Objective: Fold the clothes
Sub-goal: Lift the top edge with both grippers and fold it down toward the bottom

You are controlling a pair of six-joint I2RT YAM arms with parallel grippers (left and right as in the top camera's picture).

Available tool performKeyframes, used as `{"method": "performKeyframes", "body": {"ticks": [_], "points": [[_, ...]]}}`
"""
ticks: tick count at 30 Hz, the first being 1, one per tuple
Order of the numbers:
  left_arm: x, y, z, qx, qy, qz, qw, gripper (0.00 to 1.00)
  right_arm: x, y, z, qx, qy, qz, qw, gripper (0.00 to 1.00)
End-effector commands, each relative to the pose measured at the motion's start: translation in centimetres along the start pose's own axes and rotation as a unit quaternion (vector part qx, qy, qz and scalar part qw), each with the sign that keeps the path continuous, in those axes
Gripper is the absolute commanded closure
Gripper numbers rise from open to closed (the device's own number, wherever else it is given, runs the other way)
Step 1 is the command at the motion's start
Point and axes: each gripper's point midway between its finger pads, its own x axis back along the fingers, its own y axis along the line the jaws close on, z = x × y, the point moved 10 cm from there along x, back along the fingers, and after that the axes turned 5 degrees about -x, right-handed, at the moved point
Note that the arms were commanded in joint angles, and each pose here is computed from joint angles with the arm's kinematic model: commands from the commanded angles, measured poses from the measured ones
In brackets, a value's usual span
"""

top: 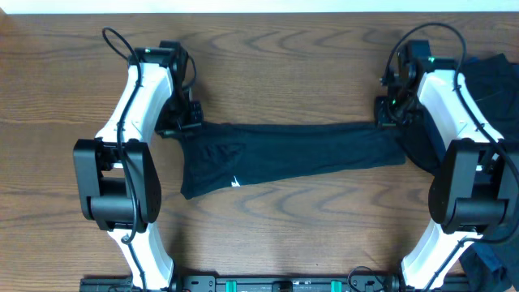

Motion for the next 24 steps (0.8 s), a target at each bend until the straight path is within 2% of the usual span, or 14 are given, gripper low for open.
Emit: {"method": "performKeyframes", "body": {"ticks": [1, 7, 16, 17, 18, 19, 22, 23, 24], "points": [[-0.8, 0.2, 1.3, 0.011, 0.021, -0.006, 1.0, 0.94, -0.9, -0.7, 0.9, -0.013, 0.014, 0.014, 1.0, 0.99], [-2.8, 0.5, 2.5, 0.028, 0.056, -0.013, 0.998, 0.94, -1.5, -1.7, 1.3, -0.032, 0.021, 0.014, 0.999, 0.99], [-4.8, 0.8, 3.2, 0.034, 0.068, -0.015, 0.997, 0.94, -3.6, -2.0, 2.1, -0.055, 0.018, 0.013, 0.998, 0.95], [-4.9, 0.8, 3.2, 0.035, 0.069, -0.015, 0.997, 0.92, -3.6, -2.0, 2.1, -0.055, 0.019, 0.013, 0.998, 0.91], [-5.0, 0.8, 3.3, 0.035, 0.071, -0.014, 0.997, 0.75, -3.6, -2.1, 2.1, -0.055, 0.018, 0.013, 0.998, 0.78], [-5.0, 0.8, 3.3, 0.035, 0.072, -0.014, 0.997, 0.65, -3.6, -2.1, 2.1, -0.056, 0.017, 0.013, 0.998, 0.71], [-4.8, 0.8, 3.3, 0.035, 0.072, -0.013, 0.997, 0.57, -3.5, -2.0, 1.7, -0.056, 0.006, 0.011, 0.998, 0.37], [-4.5, 0.7, 3.1, 0.035, 0.066, -0.012, 0.997, 0.53, -3.1, -2.0, 1.3, -0.061, 0.0, 0.01, 0.998, 0.31], [-4.2, 0.7, 2.9, 0.035, 0.061, -0.01, 0.997, 0.51, -2.8, -1.9, 1.0, -0.064, -0.005, 0.007, 0.998, 0.3]]}}
